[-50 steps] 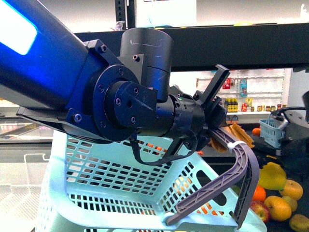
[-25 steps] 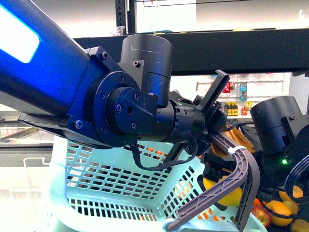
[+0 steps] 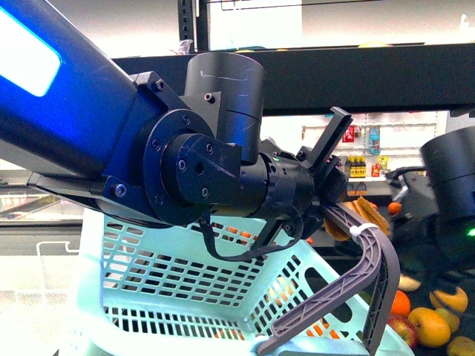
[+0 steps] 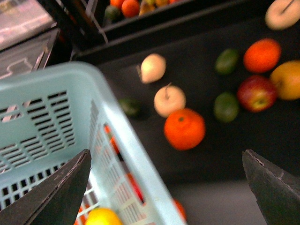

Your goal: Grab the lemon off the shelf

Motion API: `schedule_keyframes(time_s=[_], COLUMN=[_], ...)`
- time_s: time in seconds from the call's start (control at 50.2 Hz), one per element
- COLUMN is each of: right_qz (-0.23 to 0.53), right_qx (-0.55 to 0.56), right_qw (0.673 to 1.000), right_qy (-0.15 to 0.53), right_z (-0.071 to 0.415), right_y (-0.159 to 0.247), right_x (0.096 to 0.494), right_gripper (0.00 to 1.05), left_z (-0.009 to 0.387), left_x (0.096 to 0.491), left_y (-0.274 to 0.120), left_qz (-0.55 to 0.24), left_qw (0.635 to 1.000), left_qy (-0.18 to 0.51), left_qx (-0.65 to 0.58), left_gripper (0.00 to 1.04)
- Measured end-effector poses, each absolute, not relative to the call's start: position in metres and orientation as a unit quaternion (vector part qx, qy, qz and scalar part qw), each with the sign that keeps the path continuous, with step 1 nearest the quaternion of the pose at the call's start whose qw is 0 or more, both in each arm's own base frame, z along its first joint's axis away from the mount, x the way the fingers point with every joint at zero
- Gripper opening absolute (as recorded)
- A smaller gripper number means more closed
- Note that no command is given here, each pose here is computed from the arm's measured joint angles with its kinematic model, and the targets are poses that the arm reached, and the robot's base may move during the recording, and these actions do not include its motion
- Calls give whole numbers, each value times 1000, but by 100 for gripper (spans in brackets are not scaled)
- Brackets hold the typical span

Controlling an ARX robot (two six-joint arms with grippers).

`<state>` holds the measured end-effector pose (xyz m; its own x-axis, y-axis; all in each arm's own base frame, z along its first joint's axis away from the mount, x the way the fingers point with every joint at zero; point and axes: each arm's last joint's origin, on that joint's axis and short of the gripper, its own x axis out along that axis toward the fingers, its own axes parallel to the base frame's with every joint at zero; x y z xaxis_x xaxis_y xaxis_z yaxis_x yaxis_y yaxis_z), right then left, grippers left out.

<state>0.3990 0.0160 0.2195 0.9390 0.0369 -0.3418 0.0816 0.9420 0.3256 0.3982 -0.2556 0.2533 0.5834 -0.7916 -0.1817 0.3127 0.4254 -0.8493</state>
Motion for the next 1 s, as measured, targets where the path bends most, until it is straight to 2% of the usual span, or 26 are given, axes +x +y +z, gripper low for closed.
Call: schedule_keyframes(time_s=[0.179,0.279,0.438,0.538,0.637,0.677,0.737,0.757,0.936,0.996], right_qz=[-83,-90,-113,-133,-31,-6,-9,3,9,5], right_qx=[98,55,16,2,-1,1,7,-2,2,1], right_qw=[987,992,993,990,999,1000,1000,1000,1000,1000], right_qy=[94,63,44,35,32,10,-10,13,0,0], right_z=[250,262,262,257,244,236,227,192,187,186], right_y=[-9,-6,3,9,17,19,22,27,18,15], right_x=[338,275,187,152,115,103,97,99,98,98], right_gripper=[97,97,97,97,82,73,61,30,3,2], left_z=[253,253,253,253,253,253,253,253,253,253], left_x=[398,398,398,398,398,398,398,398,398,398], left_y=[-256,-256,-256,-256,-256,-256,-256,-256,-256,-256], left_qz=[-348,-349,-349,-348,-349,-349,-349,-349,-349,-348], left_qw=[792,791,790,791,791,791,790,790,791,791], left_qy=[294,295,295,295,295,295,295,296,295,295], left_qx=[-408,-407,-408,-408,-408,-408,-408,-409,-408,-408], left_gripper=[7,7,7,7,7,7,7,7,7,7])
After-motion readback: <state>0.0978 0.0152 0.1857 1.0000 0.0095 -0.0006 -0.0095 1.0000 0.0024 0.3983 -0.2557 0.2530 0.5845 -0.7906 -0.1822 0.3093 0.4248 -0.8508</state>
